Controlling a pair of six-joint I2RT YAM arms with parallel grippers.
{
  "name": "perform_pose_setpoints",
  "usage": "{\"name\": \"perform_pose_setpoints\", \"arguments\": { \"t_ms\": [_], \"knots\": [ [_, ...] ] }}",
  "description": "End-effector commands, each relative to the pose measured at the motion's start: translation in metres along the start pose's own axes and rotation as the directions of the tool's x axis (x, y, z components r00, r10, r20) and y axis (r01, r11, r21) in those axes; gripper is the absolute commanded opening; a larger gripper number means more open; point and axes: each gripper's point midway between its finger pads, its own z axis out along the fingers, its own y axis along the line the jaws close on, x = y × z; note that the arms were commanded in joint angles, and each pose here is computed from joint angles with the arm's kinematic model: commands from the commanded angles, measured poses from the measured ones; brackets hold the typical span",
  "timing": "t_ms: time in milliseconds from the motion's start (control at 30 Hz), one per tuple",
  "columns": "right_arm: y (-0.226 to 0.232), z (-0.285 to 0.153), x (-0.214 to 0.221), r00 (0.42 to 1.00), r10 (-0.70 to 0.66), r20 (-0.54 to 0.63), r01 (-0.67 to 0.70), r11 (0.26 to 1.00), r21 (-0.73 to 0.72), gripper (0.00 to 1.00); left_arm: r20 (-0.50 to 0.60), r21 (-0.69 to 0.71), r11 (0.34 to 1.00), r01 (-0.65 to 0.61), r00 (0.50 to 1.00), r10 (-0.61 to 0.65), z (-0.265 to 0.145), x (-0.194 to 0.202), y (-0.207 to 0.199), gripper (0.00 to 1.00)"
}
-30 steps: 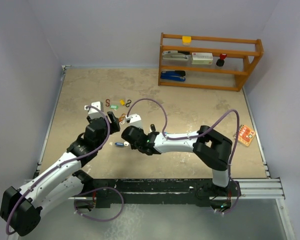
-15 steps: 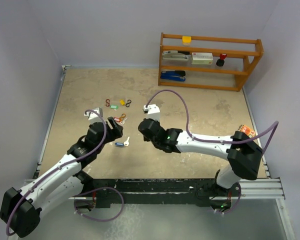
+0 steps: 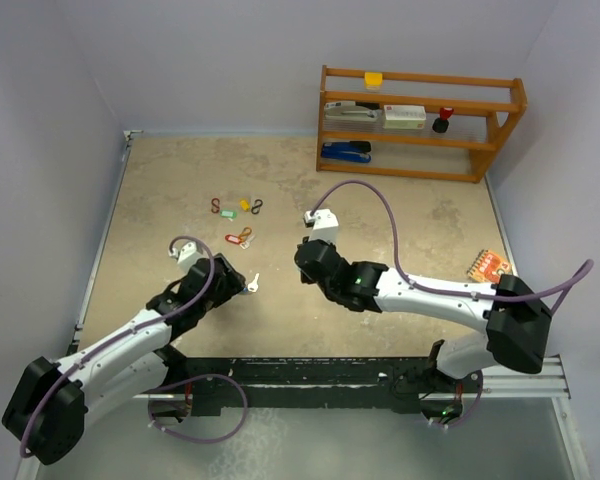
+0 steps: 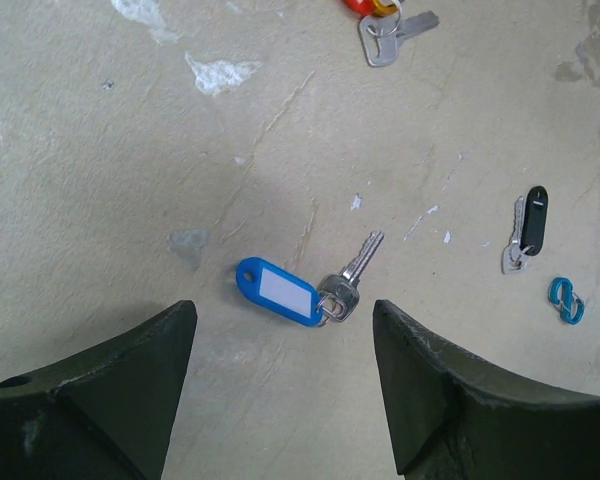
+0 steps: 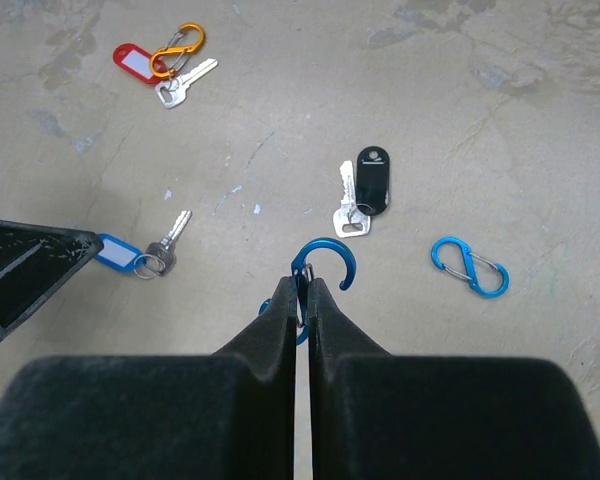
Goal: Put the keys on the keyring
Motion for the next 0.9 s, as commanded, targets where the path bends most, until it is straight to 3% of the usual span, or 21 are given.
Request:
{"name": "perform_pose_setpoints", "arguments": {
  "t_ms": [0, 467, 867],
  "knots": [
    [-0.009, -0.005, -0.014, 0.998, 0.026, 0.053, -0.027, 0.999, 0.017, 0.00, 0.011, 0.038, 0.994, 0.099, 0.995, -0.100, 0.000, -0.001, -0.008, 0.69],
    [-0.022, -0.006, -0.010, 0.998, 0.042, 0.050, -0.043, 0.999, 0.019, 0.00, -0.001, 0.024, 0.993, 0.119, 0.993, -0.119, 0.014, 0.010, -0.003, 0.64],
    [-0.027, -0.005, -0.009, 0.997, 0.056, 0.047, -0.057, 0.998, 0.015, 0.00, 0.004, 0.013, 0.993, 0.121, 0.993, -0.121, 0.021, 0.014, 0.001, 0.47]
  ]
}}
